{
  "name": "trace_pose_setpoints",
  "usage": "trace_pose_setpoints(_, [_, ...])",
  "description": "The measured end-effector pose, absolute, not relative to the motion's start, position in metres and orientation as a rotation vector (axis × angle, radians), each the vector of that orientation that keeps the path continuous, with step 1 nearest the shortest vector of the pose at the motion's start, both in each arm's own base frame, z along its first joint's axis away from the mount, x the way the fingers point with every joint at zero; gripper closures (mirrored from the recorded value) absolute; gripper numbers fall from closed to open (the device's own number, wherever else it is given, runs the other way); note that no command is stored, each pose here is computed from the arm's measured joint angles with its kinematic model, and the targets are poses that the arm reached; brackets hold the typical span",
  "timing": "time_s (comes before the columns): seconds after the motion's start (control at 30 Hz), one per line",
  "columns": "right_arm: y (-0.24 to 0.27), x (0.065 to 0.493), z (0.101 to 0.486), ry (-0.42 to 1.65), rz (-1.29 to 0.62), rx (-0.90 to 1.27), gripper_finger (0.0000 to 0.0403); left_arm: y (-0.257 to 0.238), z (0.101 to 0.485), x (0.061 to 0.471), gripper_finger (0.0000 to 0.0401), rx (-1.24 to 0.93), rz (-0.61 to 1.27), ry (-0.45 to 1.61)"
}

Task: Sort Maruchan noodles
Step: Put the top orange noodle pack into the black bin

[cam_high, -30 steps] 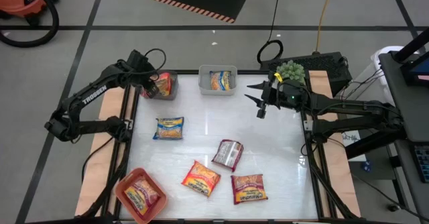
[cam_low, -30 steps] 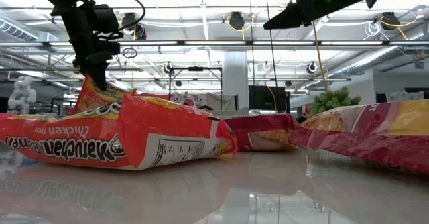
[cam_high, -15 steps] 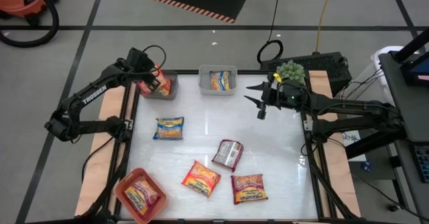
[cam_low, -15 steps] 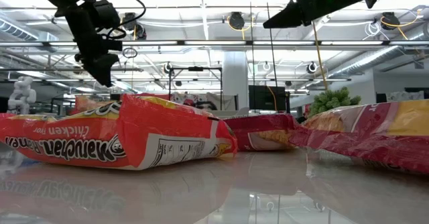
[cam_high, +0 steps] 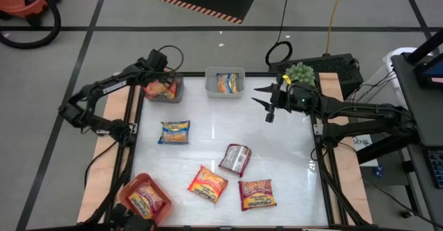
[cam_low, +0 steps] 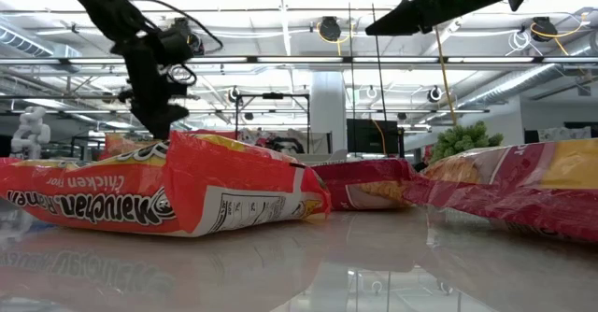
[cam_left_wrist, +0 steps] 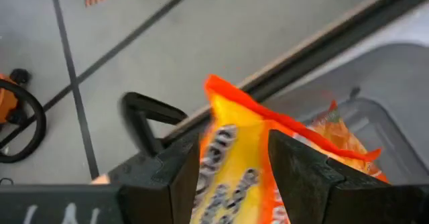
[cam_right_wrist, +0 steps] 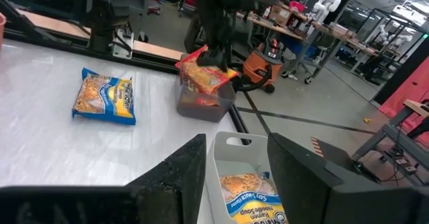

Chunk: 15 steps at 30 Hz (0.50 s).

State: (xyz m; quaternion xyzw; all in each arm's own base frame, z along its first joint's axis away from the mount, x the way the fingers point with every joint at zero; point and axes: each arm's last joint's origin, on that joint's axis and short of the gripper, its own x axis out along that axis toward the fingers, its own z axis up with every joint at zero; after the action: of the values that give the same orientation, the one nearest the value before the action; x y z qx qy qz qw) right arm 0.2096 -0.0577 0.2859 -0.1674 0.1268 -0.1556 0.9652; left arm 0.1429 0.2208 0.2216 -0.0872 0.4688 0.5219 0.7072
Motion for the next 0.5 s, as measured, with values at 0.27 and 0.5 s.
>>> trace_pose_setpoints(0.27, [-0.058, 0.210, 0.286, 0.262, -0.313, -0.363, 0.0248, 0.225, 0.200, 0.147, 0.0220, -0.242, 1.110, 1.150])
trace_pose_setpoints(0.5, [-0.058, 0.209, 0.284, 0.280, -0.311, -0.363, 0.0248, 0.216, 0.210, 0.156, 0.0220, -0.244, 0.975, 1.059])
